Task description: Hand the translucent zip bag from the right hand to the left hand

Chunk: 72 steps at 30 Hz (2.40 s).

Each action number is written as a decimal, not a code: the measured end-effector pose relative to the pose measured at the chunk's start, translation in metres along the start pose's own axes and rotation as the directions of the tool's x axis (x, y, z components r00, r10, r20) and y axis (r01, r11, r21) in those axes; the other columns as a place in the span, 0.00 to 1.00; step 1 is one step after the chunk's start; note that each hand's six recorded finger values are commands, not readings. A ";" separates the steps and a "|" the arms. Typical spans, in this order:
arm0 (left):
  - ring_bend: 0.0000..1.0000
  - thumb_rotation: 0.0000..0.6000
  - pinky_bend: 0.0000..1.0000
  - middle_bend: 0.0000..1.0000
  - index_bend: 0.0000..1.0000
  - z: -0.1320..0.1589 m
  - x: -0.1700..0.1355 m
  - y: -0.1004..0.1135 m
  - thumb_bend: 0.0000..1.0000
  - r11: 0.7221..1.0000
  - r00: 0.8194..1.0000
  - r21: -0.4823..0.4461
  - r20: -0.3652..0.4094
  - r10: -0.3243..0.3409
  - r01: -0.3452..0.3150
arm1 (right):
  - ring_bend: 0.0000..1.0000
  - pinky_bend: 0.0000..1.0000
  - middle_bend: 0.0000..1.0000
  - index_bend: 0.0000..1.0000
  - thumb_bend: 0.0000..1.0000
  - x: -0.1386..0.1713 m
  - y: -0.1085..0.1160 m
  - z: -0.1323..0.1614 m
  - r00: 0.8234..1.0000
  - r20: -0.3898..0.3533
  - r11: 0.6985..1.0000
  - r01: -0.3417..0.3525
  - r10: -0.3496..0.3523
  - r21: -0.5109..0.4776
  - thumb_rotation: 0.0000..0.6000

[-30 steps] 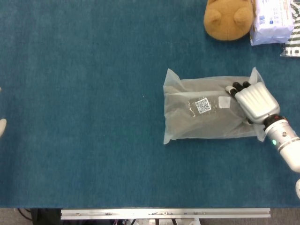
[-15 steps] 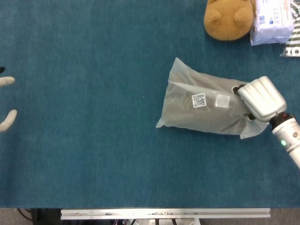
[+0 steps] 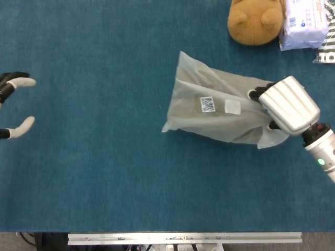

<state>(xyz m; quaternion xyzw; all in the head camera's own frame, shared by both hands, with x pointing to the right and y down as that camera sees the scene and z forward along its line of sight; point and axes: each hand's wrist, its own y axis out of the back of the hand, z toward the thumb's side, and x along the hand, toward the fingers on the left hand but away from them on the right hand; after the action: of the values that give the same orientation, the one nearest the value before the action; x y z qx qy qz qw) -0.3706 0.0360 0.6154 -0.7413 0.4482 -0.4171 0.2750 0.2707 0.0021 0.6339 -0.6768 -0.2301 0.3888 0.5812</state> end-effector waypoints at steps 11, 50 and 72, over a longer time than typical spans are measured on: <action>0.15 1.00 0.28 0.18 0.19 0.020 0.031 -0.001 0.30 0.950 0.981 -0.246 0.036 -0.191 0.194 | 0.80 1.00 0.75 0.79 0.65 -0.022 0.037 0.036 0.986 -0.113 0.993 0.119 -0.120 -0.017 1.00; 0.17 1.00 0.32 0.15 0.06 0.023 0.068 -0.023 0.30 0.581 0.820 -0.693 0.025 -0.572 0.427 | 0.81 1.00 0.75 0.79 0.65 -0.056 0.060 0.114 0.932 -0.284 0.973 0.232 -0.225 -0.009 1.00; 0.18 1.00 0.38 0.13 0.03 0.050 0.060 -0.041 0.30 0.314 0.709 -0.802 0.183 -0.681 0.508 | 0.81 1.00 0.75 0.79 0.65 -0.082 0.072 0.137 0.910 -0.283 0.952 0.303 -0.303 -0.046 1.00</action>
<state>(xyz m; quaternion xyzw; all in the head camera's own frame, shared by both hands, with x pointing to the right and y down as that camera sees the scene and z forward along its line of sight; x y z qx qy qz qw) -0.2945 0.0024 0.6444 -0.8476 0.3026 -0.3040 -0.3123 0.1029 0.0068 0.5823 -0.6826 -0.2457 0.1916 0.6611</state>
